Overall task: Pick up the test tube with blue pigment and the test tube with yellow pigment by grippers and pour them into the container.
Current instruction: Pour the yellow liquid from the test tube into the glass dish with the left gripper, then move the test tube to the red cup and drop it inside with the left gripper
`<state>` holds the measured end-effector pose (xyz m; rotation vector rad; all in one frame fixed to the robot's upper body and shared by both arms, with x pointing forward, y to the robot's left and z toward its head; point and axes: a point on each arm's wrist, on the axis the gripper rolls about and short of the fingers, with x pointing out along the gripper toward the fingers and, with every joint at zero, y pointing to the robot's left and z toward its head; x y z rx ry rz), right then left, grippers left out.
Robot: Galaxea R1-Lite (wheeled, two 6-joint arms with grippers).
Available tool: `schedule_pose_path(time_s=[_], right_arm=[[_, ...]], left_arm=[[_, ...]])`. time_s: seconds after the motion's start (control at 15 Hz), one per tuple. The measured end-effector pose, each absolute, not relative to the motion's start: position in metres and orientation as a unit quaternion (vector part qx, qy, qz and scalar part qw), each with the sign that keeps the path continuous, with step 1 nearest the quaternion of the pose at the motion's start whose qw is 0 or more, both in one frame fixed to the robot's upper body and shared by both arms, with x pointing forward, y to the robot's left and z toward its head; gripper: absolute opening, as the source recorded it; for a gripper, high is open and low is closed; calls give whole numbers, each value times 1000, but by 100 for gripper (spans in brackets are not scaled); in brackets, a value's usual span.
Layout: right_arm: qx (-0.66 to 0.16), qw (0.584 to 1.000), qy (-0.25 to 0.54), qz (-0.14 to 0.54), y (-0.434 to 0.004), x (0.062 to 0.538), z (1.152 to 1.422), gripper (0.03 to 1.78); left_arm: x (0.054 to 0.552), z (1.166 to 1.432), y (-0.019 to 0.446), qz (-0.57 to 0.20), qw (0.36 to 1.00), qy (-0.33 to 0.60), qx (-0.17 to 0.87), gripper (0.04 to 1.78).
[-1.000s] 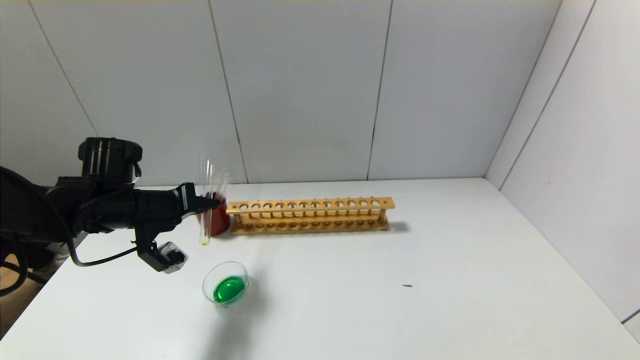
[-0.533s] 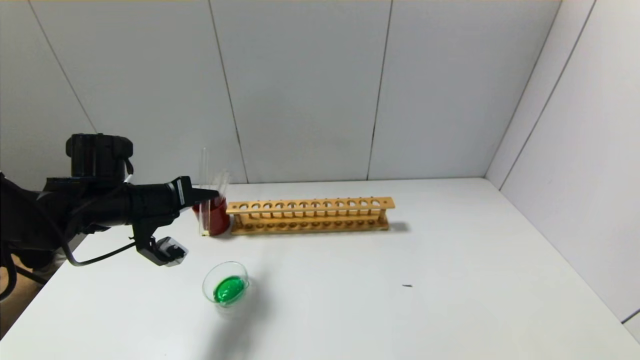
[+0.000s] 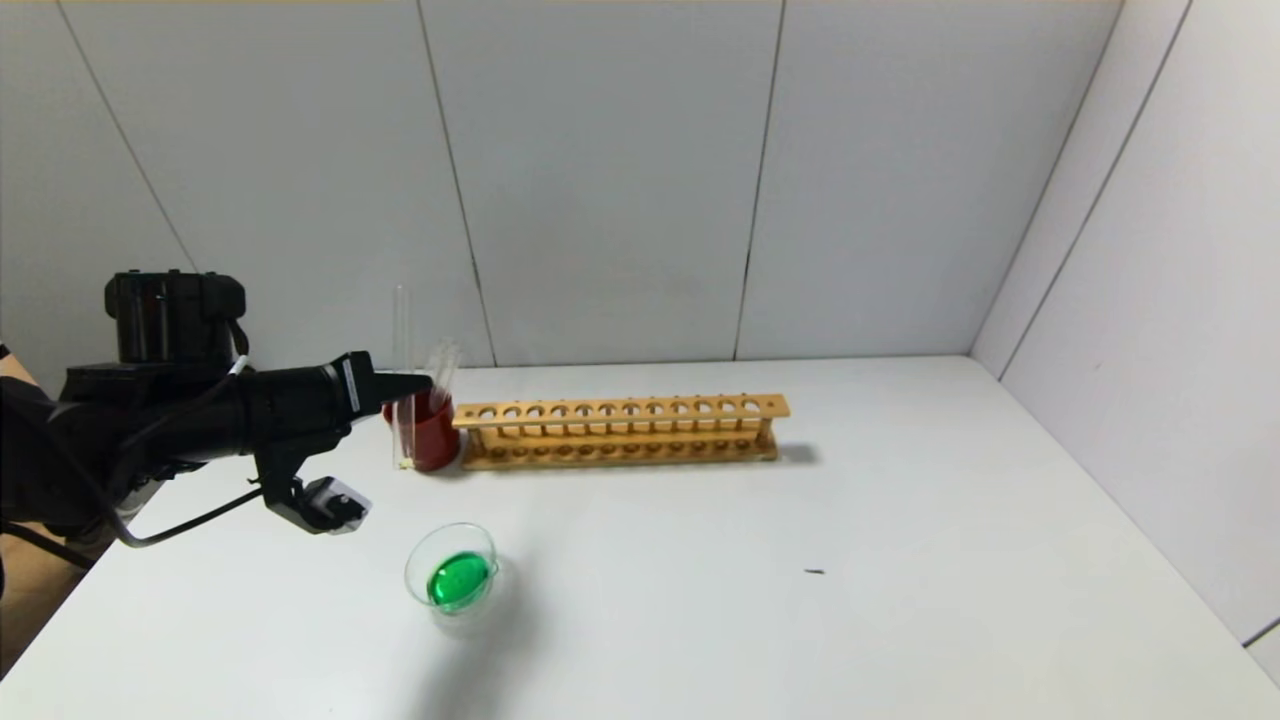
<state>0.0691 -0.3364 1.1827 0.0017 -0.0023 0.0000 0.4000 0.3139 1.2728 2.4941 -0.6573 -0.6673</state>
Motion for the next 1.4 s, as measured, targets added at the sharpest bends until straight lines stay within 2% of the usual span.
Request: schedule_pose_path(time_s=[0.13, 0.27, 0.47, 0.6, 0.87, 1.0, 1.2, 1.4], right_arm=[[1, 1000, -1, 0, -336, 69, 1183, 175], [1, 1000, -1, 0, -336, 69, 1183, 175], [1, 1000, -1, 0, -336, 69, 1183, 175], [1, 1000, -1, 0, -336, 69, 1183, 175], [1, 1000, -1, 0, -336, 69, 1183, 175], [1, 1000, -1, 0, -336, 69, 1183, 175], [1, 1000, -1, 0, -336, 69, 1183, 175], [1, 1000, -1, 0, -336, 69, 1183, 175]], left_arm=[[398, 1271, 314, -251, 243, -231, 908, 31], [396, 1268, 316, -267, 293, -208, 894, 31], [393, 1266, 318, -294, 427, -157, 841, 31], [390, 1272, 319, -296, 548, -98, 776, 31], [382, 1301, 315, -226, 780, 19, 584, 31], [383, 1322, 313, -180, 863, 43, 470, 31], [384, 1348, 311, -160, 942, 67, 286, 31], [390, 1358, 312, -143, 979, 80, 120, 31]])
